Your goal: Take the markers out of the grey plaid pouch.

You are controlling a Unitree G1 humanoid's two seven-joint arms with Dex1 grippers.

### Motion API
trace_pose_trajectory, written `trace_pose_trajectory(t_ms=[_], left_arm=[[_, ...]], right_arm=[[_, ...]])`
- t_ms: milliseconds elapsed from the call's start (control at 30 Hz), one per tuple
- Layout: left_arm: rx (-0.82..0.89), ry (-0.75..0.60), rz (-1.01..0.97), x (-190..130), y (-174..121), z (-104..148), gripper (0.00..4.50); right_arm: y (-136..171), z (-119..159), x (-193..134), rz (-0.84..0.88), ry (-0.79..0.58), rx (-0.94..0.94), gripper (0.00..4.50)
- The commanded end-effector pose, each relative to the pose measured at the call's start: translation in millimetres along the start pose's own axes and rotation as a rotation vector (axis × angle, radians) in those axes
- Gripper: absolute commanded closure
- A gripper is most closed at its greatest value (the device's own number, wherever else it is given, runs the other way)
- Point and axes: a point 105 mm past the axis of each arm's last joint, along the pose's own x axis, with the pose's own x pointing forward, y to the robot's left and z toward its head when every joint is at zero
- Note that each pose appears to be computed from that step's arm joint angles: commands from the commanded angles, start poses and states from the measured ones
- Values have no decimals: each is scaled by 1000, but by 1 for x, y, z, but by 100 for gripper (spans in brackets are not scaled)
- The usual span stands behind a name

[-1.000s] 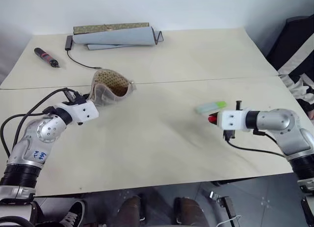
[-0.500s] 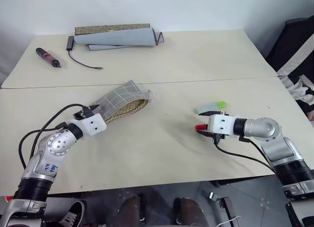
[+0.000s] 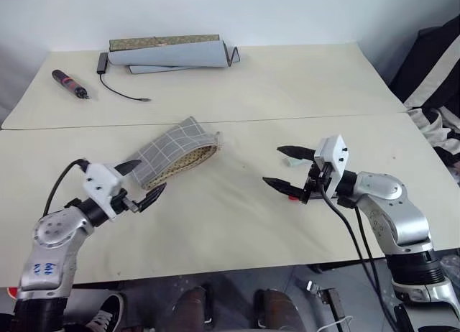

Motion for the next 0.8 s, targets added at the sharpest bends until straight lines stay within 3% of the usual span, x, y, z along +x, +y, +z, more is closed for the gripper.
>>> trace_pose_trajectory(t_ms=[33,233,367,500,800], left_arm=[[-33,-14,51,-19,6,7,5],[-41,62,202,-55,25,-15,5],[-66,101,289,-80,33,-30,5],[-110,102,375,-103,39,-39,5],[-77,160,431,-136,39,-56,5]], right_arm=[[11,-2,-11,1,3,21,0],[10,-16,-27,-25,48,21,0],[-37,-22,-63,-271,79,-112,0],[-72,-32,-110,-487,123,-109,0],[-42,-46,-153,-447,144,-29,0]])
